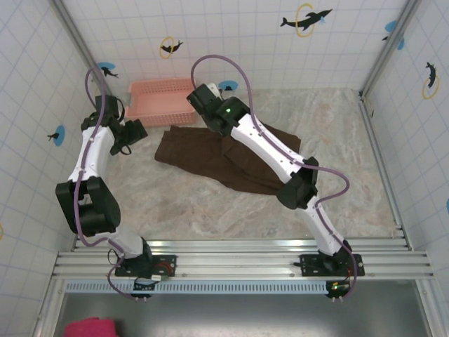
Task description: Roll up the long pants
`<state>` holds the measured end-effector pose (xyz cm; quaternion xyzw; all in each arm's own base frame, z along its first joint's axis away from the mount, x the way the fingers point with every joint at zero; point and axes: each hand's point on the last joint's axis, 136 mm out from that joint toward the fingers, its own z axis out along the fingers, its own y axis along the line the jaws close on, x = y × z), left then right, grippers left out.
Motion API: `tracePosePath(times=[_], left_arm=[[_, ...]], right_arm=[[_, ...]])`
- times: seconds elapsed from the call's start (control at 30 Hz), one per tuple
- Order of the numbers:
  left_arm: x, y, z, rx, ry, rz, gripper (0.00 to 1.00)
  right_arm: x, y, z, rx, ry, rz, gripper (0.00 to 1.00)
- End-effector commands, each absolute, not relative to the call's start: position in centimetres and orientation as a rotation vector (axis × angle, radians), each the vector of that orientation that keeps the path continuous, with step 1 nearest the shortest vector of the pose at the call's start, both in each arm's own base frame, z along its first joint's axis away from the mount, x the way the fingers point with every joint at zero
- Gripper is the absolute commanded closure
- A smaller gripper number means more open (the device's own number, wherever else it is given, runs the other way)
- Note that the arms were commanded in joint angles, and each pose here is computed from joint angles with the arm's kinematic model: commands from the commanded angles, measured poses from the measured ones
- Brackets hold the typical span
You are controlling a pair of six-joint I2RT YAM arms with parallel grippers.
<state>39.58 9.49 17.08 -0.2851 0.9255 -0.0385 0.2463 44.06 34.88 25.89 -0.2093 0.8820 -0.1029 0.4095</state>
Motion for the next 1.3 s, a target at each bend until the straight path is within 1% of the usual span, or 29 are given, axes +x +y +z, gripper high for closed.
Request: tracePosePath(times=[0.0,0.1,0.27,0.37,0.4,0.43,0.73,1.03,1.07,1.27], left_arm=[[39.6,9.1,17.0,-0.742,2.534,-0.110,0.03],[39.5,9.1,16.9,-0.748,2.536,-0.109,0.03],[39.1,9.1,16.8,-0.754,2.536,-0.100,0.03],[38.9,9.2,16.7,-0.759,2.537,-0.096,0.03],[38.9,9.2,16.7,-0.761,2.537,-0.094,0.03],[38.8,9.2,16.7,-0.762,2.537,-0.094,0.03],[38.7,9.2,16.6,-0.773,2.539,-0.092,0.03],[38.6,9.3,16.8,-0.778,2.533,-0.085,0.03],[38.6,9.3,16.8,-0.779,2.534,-0.084,0.03],[38.6,9.3,16.8,-0.786,2.532,-0.087,0.03]], right_arm=[[44.5,36.6,27.8,-0.505,2.163,-0.156,1.00],[44.4,36.9,27.8,-0.513,2.160,-0.145,1.00],[44.2,37.1,30.0,-0.494,2.113,-0.114,1.00],[44.5,37.2,30.1,-0.495,2.104,-0.101,1.00],[44.1,36.8,31.8,-0.479,2.084,-0.074,1.00],[44.1,36.9,32.0,-0.481,2.083,-0.060,1.00],[43.9,39.3,31.5,-0.530,2.081,0.063,1.00],[43.8,40.5,31.9,-0.544,2.064,0.136,1.00],[44.1,40.9,30.4,-0.557,2.083,0.123,1.00],[44.7,41.8,27.9,-0.567,2.122,0.152,1.00]])
